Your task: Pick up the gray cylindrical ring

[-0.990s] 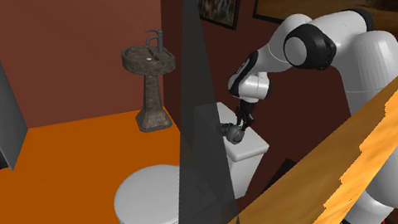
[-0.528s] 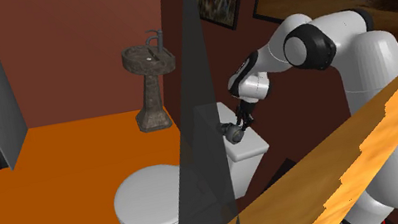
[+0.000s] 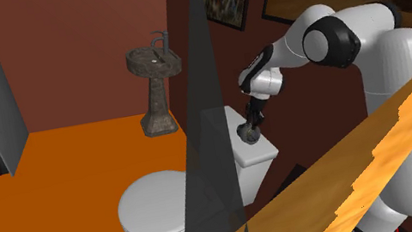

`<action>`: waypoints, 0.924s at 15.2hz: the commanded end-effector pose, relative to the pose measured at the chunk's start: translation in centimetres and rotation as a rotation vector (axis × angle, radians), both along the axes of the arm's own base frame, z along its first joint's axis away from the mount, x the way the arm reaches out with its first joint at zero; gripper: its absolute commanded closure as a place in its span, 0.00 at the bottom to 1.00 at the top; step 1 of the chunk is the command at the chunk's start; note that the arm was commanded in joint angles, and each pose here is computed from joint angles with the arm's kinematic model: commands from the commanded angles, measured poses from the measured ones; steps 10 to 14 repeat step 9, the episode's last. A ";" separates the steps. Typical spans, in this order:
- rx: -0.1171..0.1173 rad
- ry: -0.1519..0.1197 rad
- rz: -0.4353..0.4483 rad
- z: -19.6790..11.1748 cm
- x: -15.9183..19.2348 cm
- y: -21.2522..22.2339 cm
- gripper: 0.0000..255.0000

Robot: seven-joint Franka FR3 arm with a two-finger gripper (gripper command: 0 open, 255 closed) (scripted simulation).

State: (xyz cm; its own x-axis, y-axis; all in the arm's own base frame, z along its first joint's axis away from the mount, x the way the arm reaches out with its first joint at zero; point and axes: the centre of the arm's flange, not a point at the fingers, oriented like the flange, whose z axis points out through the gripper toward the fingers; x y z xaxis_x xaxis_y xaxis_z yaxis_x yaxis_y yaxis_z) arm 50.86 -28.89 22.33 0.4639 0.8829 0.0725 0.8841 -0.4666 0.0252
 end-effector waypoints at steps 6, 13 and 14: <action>0.000 -0.001 0.000 3.7 0.2 0.0 1.00; 0.000 -0.001 0.000 4.3 0.2 0.0 1.00; 0.000 -0.001 0.000 4.3 0.2 0.0 1.00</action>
